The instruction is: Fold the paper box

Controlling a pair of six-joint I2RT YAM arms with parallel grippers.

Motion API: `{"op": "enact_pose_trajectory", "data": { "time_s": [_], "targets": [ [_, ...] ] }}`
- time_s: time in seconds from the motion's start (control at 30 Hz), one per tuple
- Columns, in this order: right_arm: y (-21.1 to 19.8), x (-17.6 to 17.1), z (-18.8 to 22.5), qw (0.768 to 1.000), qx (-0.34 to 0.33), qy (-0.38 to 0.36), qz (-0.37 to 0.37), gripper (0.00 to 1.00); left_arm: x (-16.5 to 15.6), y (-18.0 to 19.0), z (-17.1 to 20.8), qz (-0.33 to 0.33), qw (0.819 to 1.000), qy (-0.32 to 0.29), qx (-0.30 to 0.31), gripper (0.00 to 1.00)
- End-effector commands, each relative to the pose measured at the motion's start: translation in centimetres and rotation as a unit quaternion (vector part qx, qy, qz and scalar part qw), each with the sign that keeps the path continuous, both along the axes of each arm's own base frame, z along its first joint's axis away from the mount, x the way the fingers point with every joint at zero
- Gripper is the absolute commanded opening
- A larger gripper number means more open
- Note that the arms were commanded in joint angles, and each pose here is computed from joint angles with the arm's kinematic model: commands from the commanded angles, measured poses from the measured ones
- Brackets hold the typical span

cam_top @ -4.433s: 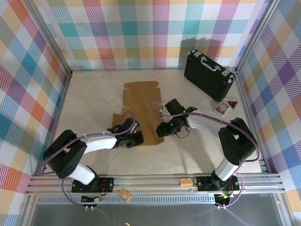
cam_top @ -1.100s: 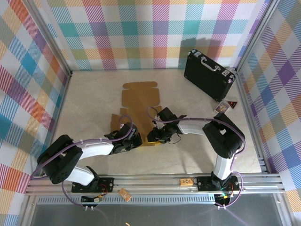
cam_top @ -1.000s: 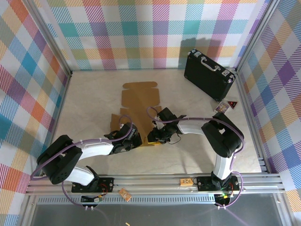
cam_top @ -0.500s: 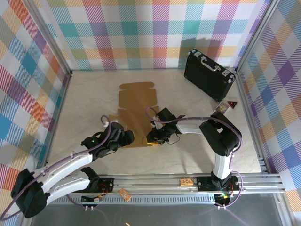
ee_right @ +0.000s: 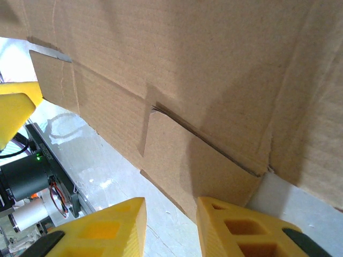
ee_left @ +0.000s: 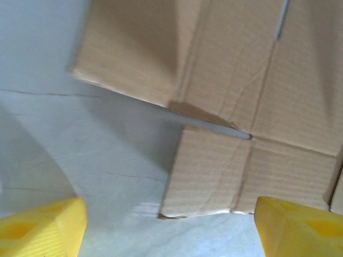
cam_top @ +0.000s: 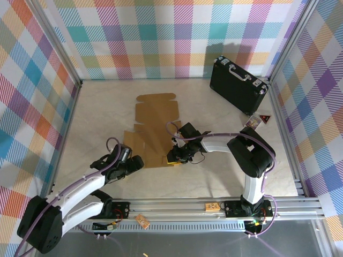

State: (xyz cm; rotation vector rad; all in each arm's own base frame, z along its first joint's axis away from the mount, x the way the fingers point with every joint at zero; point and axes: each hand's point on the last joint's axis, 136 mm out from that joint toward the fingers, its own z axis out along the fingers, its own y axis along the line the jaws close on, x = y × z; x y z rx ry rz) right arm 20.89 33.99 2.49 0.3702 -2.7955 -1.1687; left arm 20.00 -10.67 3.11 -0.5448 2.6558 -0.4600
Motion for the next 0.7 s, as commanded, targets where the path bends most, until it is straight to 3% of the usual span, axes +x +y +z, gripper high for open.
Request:
{"op": "enact_pose_trajectory", "data": {
  "time_s": [0.0,0.23,0.5,0.67],
  "targets": [
    [-3.5,-2.0,-5.3,0.994,-0.101,0.03,-0.002,0.33,1.4,-2.3,1.1,-0.027,0.997,-0.034,-0.057,0.8],
    [-3.2,-2.1,-5.2,0.995,-0.091,0.034,-0.002,0.33,2.3,-3.9,1.1,-0.04,0.994,-0.047,-0.094,0.73],
    [-3.2,-2.1,-5.3,0.995,-0.09,0.035,-0.001,0.33,3.2,-4.8,3.0,-0.059,0.989,-0.083,-0.111,0.61],
    [-3.1,-2.1,-5.3,0.995,-0.09,0.034,-0.001,0.33,3.3,-4.8,3.0,-0.063,0.989,-0.085,-0.106,0.58]
  ]
}}
